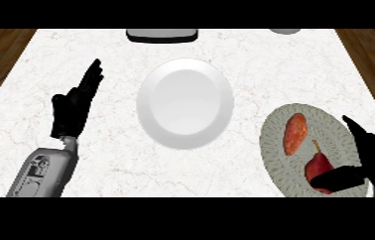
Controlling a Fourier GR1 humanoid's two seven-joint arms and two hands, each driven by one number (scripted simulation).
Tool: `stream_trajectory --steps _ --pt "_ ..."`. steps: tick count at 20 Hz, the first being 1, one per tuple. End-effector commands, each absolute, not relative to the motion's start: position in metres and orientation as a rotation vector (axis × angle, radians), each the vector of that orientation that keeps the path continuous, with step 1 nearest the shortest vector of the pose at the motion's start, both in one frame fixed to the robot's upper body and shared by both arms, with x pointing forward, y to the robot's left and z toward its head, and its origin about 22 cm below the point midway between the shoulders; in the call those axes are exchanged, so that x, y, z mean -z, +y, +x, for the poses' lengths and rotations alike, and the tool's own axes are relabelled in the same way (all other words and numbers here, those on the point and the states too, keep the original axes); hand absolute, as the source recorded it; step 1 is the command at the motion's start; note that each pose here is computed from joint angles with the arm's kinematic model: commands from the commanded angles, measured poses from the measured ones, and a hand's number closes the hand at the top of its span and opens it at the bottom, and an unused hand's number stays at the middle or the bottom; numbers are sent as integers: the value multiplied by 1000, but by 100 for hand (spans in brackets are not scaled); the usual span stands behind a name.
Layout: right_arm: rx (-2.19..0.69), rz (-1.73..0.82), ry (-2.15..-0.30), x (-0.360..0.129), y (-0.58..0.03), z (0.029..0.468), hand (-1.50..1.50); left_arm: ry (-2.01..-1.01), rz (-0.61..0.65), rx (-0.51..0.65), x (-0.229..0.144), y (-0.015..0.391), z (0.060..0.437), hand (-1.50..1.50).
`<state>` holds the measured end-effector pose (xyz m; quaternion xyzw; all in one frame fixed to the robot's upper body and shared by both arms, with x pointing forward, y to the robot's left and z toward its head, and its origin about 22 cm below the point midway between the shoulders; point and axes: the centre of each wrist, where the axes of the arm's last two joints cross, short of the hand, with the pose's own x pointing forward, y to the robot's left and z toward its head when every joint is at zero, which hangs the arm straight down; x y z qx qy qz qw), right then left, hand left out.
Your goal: Pick the pear from the placemat and place it in the plate
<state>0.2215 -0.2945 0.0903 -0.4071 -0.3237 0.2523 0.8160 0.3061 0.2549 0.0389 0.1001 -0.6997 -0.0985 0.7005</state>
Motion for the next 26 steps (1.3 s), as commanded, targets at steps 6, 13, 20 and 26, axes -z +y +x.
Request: stream_trajectory --steps 6,13,20,26 --pt "-591 -836 -583 -48 -305 235 -150 -1575 214 220 -45 274 307 0" --pt "-560 -816 -562 -20 -326 222 -150 -1568 211 209 -32 273 316 0" --pt "-591 -905 -633 -14 -311 222 150 -1552 238 217 -37 252 298 0" --pt "-591 -923 -626 5 -339 225 150 -1562 218 215 -55 272 315 0"
